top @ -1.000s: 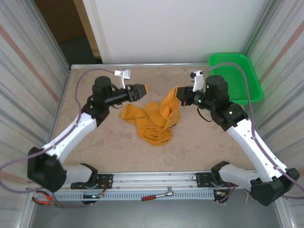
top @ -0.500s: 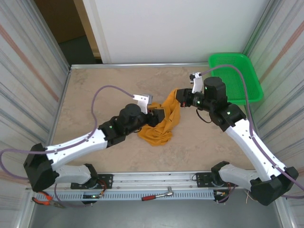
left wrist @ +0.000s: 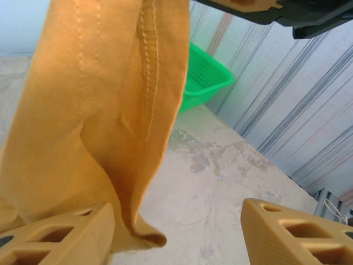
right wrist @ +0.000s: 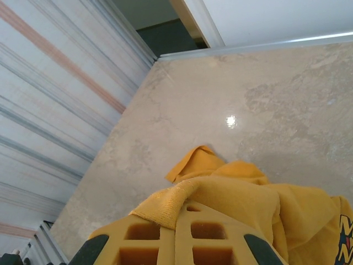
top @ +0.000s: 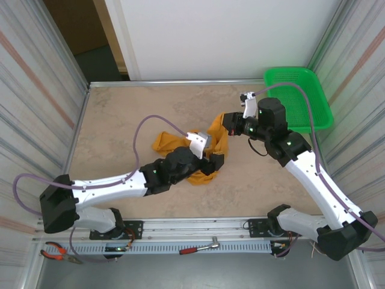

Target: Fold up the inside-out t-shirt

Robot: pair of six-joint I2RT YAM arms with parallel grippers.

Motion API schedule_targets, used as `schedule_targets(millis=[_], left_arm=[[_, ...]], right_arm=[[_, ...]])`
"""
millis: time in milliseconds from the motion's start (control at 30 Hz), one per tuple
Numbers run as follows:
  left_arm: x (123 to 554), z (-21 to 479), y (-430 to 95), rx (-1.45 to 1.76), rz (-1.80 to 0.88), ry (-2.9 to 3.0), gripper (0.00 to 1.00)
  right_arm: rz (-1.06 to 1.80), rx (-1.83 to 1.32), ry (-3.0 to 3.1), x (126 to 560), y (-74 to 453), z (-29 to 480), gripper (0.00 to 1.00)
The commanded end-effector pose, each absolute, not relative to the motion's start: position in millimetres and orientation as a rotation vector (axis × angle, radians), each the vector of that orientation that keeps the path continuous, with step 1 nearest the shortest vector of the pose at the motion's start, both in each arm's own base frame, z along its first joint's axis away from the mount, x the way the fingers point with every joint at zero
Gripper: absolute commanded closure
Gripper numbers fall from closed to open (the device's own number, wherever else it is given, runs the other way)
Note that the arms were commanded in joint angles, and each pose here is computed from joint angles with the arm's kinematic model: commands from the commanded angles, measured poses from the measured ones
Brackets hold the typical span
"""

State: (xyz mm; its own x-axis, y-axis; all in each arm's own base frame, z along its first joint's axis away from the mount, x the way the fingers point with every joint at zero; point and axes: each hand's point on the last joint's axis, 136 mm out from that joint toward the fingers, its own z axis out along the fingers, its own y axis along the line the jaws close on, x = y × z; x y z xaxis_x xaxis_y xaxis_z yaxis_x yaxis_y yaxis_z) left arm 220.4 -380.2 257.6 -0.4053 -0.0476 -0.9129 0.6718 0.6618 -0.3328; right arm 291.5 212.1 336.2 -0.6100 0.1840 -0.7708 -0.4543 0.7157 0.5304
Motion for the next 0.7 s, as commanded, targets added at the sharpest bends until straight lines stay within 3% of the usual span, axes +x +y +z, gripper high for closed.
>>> schedule_targets(millis=[0, 100, 133, 167, 200, 233, 367, 467, 667], left_arm=[[245, 256, -384, 0.449, -0.720, 1.822, 0.36], [268, 242, -366, 0.341, -0.493, 1.909, 0.37], [272, 241, -362, 0.333, -0.449, 1.913, 0.42], [274, 243, -362, 0.338, -0.433, 1.906, 0.56], [276, 249, -361, 0.350, -0.431, 1.892, 0.84], [277, 263, -359, 0.368, -0.439, 1.865, 1.00], [268, 366, -347, 0.475, -0.578, 1.673, 1.00], [250, 466, -324, 0.524, -0.741, 1.522, 1.00], [195, 601, -293, 0.608, -1.011, 1.297, 1.00]], right_arm=[[0.945, -0.199, 2.003, 292, 216, 346, 1.00], [0.943, -0.193, 1.990, 290, 213, 352, 1.00], [0.942, -0.190, 1.981, 289, 212, 356, 1.00], [0.938, -0.186, 1.976, 289, 211, 357, 1.00], [0.927, -0.176, 1.966, 290, 209, 360, 1.00], [0.908, -0.160, 1.956, 292, 205, 364, 1.00], [0.849, -0.063, 1.884, 313, 176, 400, 1.00], [0.876, -0.018, 1.762, 319, 154, 460, 1.00], [0.935, -0.083, 1.455, 265, 138, 597, 1.00]])
